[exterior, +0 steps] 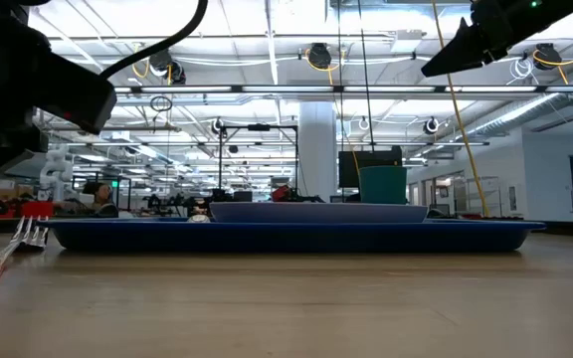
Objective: Pick and place plate/cup/fork/spoon on tray
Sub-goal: Put the orange fork to the left of the orange spoon on the blue serving tray
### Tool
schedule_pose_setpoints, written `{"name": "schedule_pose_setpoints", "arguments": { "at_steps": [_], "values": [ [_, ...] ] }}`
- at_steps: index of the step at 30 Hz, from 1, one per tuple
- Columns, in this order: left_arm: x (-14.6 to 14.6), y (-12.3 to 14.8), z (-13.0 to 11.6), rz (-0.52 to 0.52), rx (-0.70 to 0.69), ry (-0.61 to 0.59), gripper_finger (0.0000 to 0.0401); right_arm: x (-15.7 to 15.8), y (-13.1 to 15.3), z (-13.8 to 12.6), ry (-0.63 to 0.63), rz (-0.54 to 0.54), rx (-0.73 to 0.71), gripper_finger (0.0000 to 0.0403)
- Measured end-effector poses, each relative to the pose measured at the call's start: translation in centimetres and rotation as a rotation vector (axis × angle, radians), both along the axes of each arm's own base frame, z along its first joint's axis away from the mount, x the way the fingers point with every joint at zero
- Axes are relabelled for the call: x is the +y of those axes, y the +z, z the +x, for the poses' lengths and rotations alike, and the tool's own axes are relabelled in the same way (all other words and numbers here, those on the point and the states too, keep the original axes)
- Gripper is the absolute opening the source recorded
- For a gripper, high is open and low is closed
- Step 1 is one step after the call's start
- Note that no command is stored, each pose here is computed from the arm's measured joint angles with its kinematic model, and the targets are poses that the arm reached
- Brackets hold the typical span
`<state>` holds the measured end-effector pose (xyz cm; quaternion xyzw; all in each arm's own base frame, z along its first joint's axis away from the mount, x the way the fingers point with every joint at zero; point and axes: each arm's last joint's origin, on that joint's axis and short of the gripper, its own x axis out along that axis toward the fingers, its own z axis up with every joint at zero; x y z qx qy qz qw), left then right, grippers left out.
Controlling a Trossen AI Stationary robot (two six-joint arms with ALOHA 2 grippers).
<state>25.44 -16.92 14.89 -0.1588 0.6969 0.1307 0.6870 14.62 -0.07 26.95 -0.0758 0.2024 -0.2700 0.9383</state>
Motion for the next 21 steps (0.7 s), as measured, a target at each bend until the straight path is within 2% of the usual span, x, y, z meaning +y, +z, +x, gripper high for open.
{"name": "schedule_pose_setpoints", "arguments": {
  "at_steps": [5,10,16,21],
  "values": [
    [0.1,0.1,-0.5,-0.027,0.071,-0.111,0.0133,0.0,0.0,0.0,-0.006,0.014,-0.007,0.016],
    [0.0,1.5,-0.2,0.003,0.084,-0.254,0.0133,0.0,0.3,0.1,0.001,-0.013,-0.027,0.016],
    [-0.6,3.9,1.5,0.11,-0.058,-0.474,0.0133,0.0,1.5,0.5,0.022,-0.066,-0.118,0.016],
    [-0.6,3.9,1.6,0.132,-0.076,-0.662,0.0133,0.1,2.0,0.7,0.028,-0.089,-0.158,0.016]
  ]
}}
